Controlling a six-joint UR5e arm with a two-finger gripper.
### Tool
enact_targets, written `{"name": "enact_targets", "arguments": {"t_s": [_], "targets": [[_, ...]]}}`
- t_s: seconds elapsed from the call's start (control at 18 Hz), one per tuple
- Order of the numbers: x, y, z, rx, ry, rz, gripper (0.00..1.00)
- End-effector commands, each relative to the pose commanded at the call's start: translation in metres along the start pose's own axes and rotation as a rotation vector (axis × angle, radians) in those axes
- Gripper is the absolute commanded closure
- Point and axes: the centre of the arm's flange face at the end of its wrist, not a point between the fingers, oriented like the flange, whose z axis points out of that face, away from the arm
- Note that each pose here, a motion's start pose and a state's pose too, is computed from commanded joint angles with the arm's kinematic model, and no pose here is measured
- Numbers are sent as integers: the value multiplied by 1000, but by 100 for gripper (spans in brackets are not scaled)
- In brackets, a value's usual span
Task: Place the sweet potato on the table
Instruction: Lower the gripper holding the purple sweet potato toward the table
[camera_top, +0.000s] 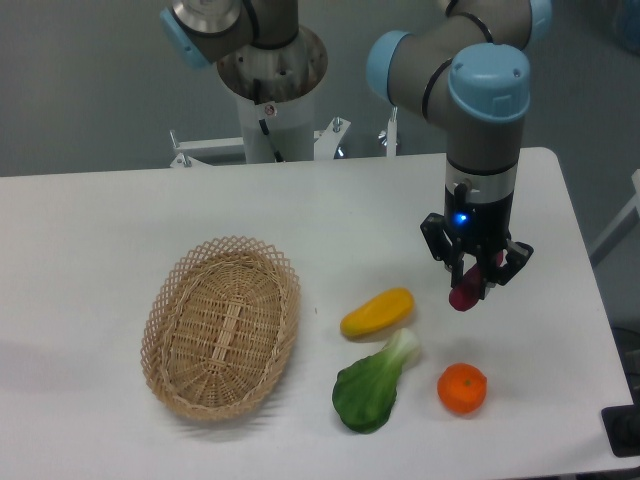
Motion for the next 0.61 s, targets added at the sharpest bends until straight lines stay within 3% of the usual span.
{"name": "enact_targets", "arguments": {"t_s": [0.61], "targets": [[-8,24,9,-16,8,48,72]]}}
